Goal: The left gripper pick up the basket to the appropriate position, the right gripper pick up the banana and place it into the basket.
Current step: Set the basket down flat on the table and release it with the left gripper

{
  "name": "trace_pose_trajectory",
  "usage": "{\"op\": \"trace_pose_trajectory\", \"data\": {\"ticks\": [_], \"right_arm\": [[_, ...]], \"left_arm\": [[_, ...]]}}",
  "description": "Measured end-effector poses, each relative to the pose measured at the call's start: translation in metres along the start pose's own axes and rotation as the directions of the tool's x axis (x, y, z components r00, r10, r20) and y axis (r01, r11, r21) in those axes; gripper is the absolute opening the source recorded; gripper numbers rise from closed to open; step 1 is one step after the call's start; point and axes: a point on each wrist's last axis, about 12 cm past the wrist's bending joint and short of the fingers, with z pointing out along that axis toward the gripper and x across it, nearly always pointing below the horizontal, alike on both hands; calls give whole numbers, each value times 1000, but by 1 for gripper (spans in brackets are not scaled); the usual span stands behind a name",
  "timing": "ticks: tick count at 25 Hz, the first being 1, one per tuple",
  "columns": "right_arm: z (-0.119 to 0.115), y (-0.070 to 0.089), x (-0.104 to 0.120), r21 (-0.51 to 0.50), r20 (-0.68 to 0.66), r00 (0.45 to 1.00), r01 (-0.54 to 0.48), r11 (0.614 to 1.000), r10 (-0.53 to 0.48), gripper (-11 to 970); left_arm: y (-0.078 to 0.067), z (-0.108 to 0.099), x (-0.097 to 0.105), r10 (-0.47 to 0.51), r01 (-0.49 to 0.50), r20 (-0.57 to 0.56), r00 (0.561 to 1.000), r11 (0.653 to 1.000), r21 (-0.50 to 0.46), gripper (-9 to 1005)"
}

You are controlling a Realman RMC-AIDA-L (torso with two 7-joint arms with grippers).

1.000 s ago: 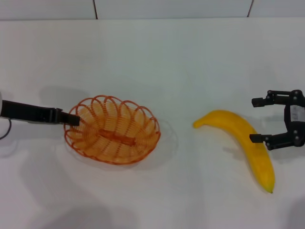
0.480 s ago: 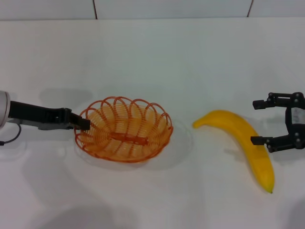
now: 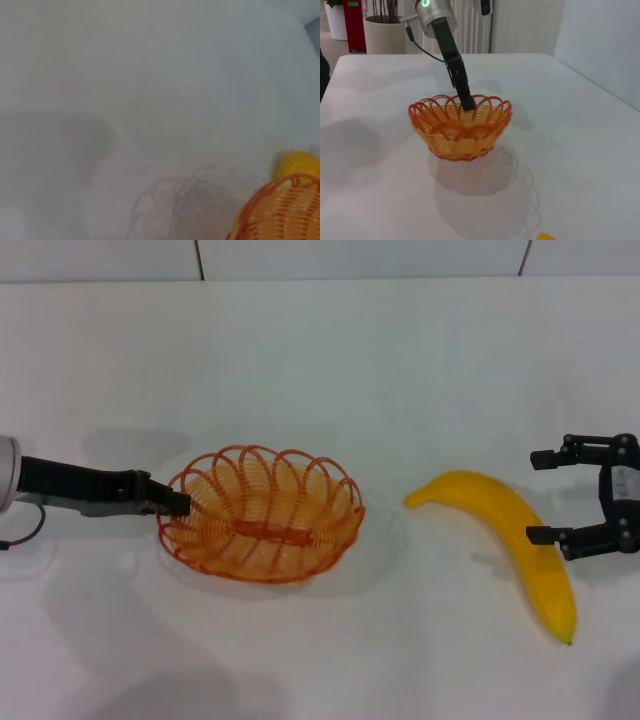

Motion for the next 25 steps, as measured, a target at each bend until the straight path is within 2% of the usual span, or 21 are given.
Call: {"op": "trace_pose_trajectory", "data": {"ticks": [8,23,25], "right_arm": [[0,0,0,0,0,1000,-1,1000,1,882],[0,0,0,0,0,1000,-1,1000,1,882],[0,0,0,0,0,1000,-2,1000,2,882]], "left_arm": [[-1,-1,-1,-33,32,39,999,999,33,67],[1,1,5,-68,66,33,997,997,44,69],[0,3,6,-79,77,28,996,995,55,186]]}}
